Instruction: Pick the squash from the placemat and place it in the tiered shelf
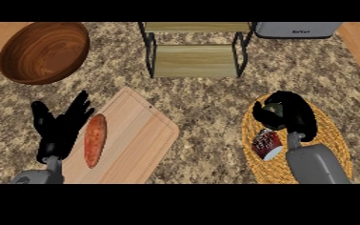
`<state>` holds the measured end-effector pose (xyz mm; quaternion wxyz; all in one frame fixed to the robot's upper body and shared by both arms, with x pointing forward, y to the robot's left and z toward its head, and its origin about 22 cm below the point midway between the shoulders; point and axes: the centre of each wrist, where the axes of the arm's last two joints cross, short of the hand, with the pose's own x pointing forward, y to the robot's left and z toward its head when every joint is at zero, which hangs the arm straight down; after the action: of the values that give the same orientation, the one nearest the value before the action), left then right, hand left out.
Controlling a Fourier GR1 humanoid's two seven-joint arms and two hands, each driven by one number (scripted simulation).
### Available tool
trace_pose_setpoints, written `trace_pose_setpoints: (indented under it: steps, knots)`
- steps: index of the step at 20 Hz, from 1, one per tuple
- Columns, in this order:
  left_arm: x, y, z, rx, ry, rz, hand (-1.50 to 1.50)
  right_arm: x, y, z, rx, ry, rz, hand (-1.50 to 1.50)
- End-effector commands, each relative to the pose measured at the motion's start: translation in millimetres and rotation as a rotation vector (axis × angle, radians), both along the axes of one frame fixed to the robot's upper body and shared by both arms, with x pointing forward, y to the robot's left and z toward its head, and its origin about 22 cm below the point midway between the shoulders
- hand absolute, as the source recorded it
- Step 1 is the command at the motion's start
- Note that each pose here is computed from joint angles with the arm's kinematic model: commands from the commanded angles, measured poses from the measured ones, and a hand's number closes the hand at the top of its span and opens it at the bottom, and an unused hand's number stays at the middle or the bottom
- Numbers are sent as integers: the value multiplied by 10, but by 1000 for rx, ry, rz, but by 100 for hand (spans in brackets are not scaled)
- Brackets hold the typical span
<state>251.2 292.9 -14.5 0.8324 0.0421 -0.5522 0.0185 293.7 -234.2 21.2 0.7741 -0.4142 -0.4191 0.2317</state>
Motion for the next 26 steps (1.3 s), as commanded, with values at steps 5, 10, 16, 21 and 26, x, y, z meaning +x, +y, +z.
trace_pose_setpoints:
  steps: [5, 10, 16, 21, 26]
  knots:
    - [66, -137, -44, 12, 57, -83, 0, -179, 1835, 442, 33, -40, 656, 150]
    - [102, -59, -122, 5, 66, -42, 0, -452, 2343, 1057, 91, -248, 684, 150]
    - [65, -33, -93, -3, 64, -17, 0, -672, 2504, 1908, 69, -470, 564, 150]
    - [82, 93, -31, -5, 66, 0, 0, -627, 2549, 2391, 39, -522, 487, 150]
    - [-119, -43, -142, 0, 66, 9, 0, -381, 2452, 3050, 42, -553, 440, 150]
